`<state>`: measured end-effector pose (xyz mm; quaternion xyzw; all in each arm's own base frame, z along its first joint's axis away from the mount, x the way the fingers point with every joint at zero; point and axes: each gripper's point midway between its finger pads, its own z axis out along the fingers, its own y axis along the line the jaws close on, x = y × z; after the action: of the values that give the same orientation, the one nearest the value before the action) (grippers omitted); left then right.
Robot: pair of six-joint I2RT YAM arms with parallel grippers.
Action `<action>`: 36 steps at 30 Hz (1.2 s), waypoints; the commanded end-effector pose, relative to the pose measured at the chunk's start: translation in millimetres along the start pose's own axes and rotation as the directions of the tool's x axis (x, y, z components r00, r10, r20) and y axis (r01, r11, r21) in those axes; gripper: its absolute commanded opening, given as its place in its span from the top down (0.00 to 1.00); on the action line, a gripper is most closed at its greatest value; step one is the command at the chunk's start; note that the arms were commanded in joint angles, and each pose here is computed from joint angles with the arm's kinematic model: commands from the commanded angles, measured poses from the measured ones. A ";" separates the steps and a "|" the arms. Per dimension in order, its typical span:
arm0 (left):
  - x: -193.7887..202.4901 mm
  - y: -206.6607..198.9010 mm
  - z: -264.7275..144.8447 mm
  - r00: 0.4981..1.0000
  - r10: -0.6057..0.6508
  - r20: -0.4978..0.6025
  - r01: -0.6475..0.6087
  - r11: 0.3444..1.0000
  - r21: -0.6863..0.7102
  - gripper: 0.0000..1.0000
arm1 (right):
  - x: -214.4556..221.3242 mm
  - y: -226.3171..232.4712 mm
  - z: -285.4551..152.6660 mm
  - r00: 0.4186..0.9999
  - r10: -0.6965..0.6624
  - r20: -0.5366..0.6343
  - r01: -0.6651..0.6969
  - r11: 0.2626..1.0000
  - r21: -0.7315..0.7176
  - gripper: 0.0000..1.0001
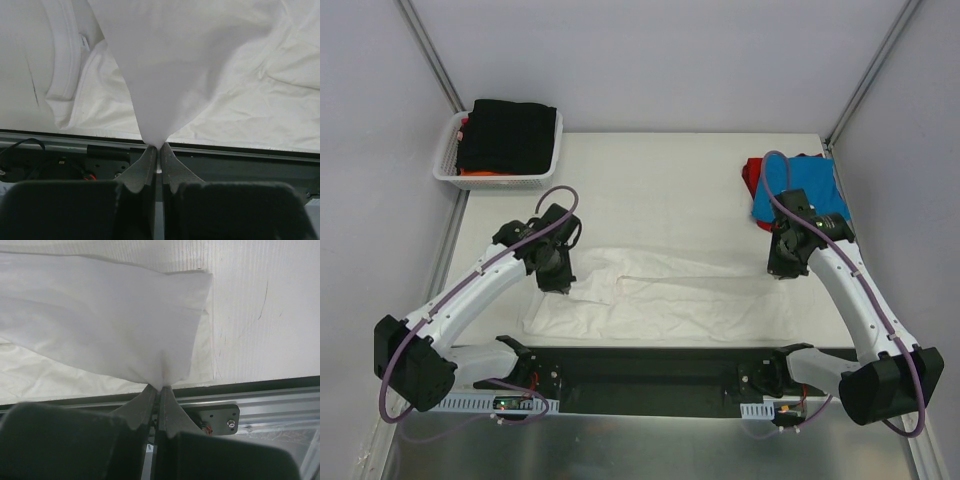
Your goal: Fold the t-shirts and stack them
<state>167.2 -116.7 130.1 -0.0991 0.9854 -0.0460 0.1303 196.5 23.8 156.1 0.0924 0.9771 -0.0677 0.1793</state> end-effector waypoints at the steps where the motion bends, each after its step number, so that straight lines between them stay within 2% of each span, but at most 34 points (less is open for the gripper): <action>1: 24.1 4.2 14.7 0.997 -0.043 -0.071 0.043 0.999 0.002 1.00 | 3.8 -4.0 -2.8 1.000 -0.007 -0.003 0.007 1.000 0.001 0.99; 5: 42.1 11.3 27.3 0.988 -0.078 -0.135 0.074 0.997 -0.029 1.00 | 6.3 -5.4 -3.0 1.000 -0.014 -0.005 0.014 1.000 0.002 0.99; 6: 43.3 13.2 28.2 0.987 -0.081 -0.137 0.076 0.996 -0.038 0.86 | 6.4 -5.4 -3.0 1.000 -0.018 -0.006 0.018 1.000 0.001 0.99; 8: 43.3 16.3 28.1 0.987 -0.087 -0.133 0.080 0.995 -0.056 0.68 | 6.4 -5.4 -3.4 1.000 -0.023 -0.007 0.023 1.000 -0.001 0.99; 9: 36.4 16.4 25.5 0.991 -0.086 -0.105 0.079 0.995 -0.064 0.50 | 5.9 -5.8 -3.8 1.000 -0.026 -0.007 0.026 1.000 0.000 0.99; 11: 27.9 15.2 21.0 0.994 -0.073 -0.077 0.068 0.996 -0.066 0.39 | 5.2 -5.2 -4.6 1.000 -0.030 -0.006 0.030 1.000 -0.003 0.99; 13: 13.5 7.1 12.5 0.999 -0.041 -0.034 0.039 0.998 -0.049 0.32 | 4.2 -4.8 -4.7 0.999 -0.033 -0.006 0.033 0.999 -0.005 0.99; 15: 3.4 -5.4 8.1 1.000 -0.008 -0.025 0.008 0.999 -0.035 0.32 | 3.9 -4.5 -4.8 0.999 -0.038 -0.005 0.038 0.999 -0.006 0.99; 19: 12.5 -33.4 18.4 0.993 0.092 -0.075 -0.093 0.996 -0.013 0.41 | 4.4 -4.6 -5.2 0.999 -0.041 -0.002 0.041 0.999 -0.009 0.99; 20: 18.4 -39.4 24.1 0.989 0.104 -0.102 -0.106 0.994 -0.008 0.47 | 5.2 -4.8 -5.2 0.999 -0.043 -0.004 0.043 0.999 -0.010 0.99; 22: 27.4 -52.2 32.9 0.983 0.134 -0.124 -0.133 0.991 0.012 0.50 | 7.2 -6.0 -5.7 0.999 -0.041 0.000 0.041 0.999 -0.010 0.99; 27: 45.9 -64.3 45.8 0.969 0.178 -0.174 -0.178 0.984 0.016 0.76 | 14.6 -10.7 -4.8 0.999 -0.041 -0.006 0.041 0.999 0.001 0.99; 31: 54.7 -60.4 56.8 0.962 0.186 -0.200 -0.190 0.982 -0.001 0.82 | 19.1 -12.8 -3.5 0.999 -0.038 -0.011 0.038 0.999 0.003 0.99; 36: 54.3 -63.5 70.0 0.957 0.204 -0.207 -0.209 0.978 -0.004 0.82 | 20.8 -13.2 -2.7 0.999 -0.042 -0.016 0.042 0.999 0.002 0.99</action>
<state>143.5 -190.2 65.4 0.0020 0.9990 -0.0294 0.0338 182.0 19.6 150.7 0.0783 0.9791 -0.0655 0.1761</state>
